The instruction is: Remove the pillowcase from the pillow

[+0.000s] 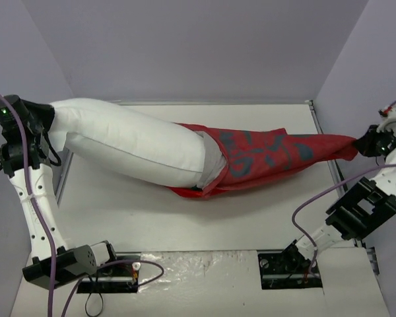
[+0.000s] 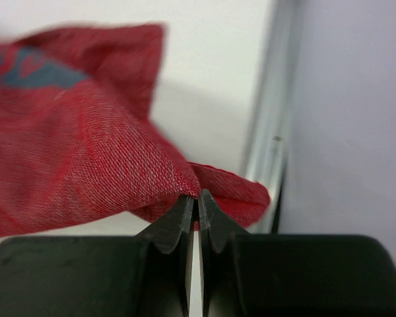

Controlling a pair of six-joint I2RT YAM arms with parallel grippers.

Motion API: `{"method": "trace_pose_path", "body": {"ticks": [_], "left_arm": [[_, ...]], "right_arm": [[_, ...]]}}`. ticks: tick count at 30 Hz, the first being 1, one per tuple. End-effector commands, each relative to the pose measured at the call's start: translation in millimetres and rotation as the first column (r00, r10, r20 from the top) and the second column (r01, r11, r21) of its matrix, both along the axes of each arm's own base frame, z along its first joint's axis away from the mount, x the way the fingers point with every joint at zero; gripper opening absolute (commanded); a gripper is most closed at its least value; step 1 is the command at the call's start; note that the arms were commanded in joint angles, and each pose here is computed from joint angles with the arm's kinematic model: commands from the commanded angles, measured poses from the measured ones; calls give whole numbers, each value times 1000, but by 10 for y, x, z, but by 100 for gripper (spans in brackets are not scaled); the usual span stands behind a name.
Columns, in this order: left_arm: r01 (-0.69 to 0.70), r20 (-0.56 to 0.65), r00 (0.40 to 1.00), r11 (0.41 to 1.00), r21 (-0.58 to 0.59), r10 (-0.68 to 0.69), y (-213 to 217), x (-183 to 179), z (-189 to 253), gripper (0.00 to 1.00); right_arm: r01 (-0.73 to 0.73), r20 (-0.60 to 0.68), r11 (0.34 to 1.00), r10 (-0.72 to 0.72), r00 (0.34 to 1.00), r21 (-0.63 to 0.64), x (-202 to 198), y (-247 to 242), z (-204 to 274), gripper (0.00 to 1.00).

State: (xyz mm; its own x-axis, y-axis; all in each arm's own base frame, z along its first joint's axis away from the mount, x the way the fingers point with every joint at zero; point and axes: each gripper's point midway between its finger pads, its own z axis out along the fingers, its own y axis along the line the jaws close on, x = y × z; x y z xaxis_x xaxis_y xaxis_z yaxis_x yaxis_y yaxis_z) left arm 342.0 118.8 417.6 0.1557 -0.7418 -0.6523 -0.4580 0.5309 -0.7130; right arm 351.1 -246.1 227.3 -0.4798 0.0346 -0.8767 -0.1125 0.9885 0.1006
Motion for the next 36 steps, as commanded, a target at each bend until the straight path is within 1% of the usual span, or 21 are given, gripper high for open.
{"method": "trace_pose_path", "body": {"ticks": [1,4,5,8,12,14,15,16,19,21,22,23,24,25,27,28,29,31,32,34,36], "left_arm": [[49,321,945,997,53,-64,-62,110,770,2],[169,258,951,985,34,-172,-320,222,403,2],[210,252,944,977,39,-213,-455,202,363,2],[275,191,941,960,44,-278,-651,175,76,2],[395,117,909,917,58,-399,-957,147,-214,2],[467,78,879,882,68,-471,-1127,167,-359,2],[503,57,860,861,74,-507,-1217,164,-405,2],[574,-9,818,814,82,-576,-1396,147,-557,2],[644,-144,763,759,96,-630,-1558,10,-809,2],[636,-222,763,766,89,-608,-1511,-93,-1022,2],[597,-290,784,796,105,-549,-1378,-204,-1151,3],[554,-339,801,825,112,-493,-1261,-271,-1262,11],[517,-381,814,846,132,-439,-1146,-342,-1318,28],[437,-418,843,883,169,-337,-942,-442,-1333,62],[364,-395,881,907,213,-260,-797,-508,-1186,82],[331,-378,897,915,231,-229,-730,-517,-1110,84],[318,-345,911,916,246,-223,-724,-510,-973,86],[329,-302,921,908,258,-248,-766,-454,-806,87],[346,-264,924,900,266,-277,-817,-390,-662,88],[420,-223,902,872,252,-369,-996,-286,-572,88],[573,-186,819,790,220,-542,-1400,-91,-536,88]], "right_arm": [[-474,-106,872,463,880,-124,-158,1094,-161,0],[-668,-182,731,644,743,-139,-263,1906,-318,0],[-737,-196,653,710,676,-176,-267,2191,-337,0],[-802,-235,551,769,595,-229,-384,2600,-336,4],[-839,-307,488,781,543,-243,-425,2829,-394,4],[-814,-333,505,744,580,-288,-326,2801,-383,6],[-795,-342,539,718,606,-278,-298,2826,-384,11],[-761,-333,565,685,648,-317,-163,2781,-353,29],[-701,-357,621,604,713,-351,16,2600,-289,49],[-687,-313,639,612,726,-345,137,2612,-156,61],[-678,-299,665,609,735,-312,178,2618,-146,69],[-681,-268,678,626,732,-276,217,2691,-101,73],[-672,-232,693,630,741,-261,304,2736,23,75],[-652,-213,734,617,757,-190,336,2803,61,79],[-647,-172,760,630,757,-63,498,2951,94,84],[-599,-192,799,597,779,56,573,3015,-4,86],[-561,-191,821,570,799,103,647,3044,-12,89],[-414,-192,898,437,879,148,923,2985,-38,93],[-378,-160,919,392,906,109,1075,2905,-14,96],[-340,-162,934,355,921,110,1182,2809,-79,99],[-351,-166,922,377,911,162,1280,2814,-176,100]]}}
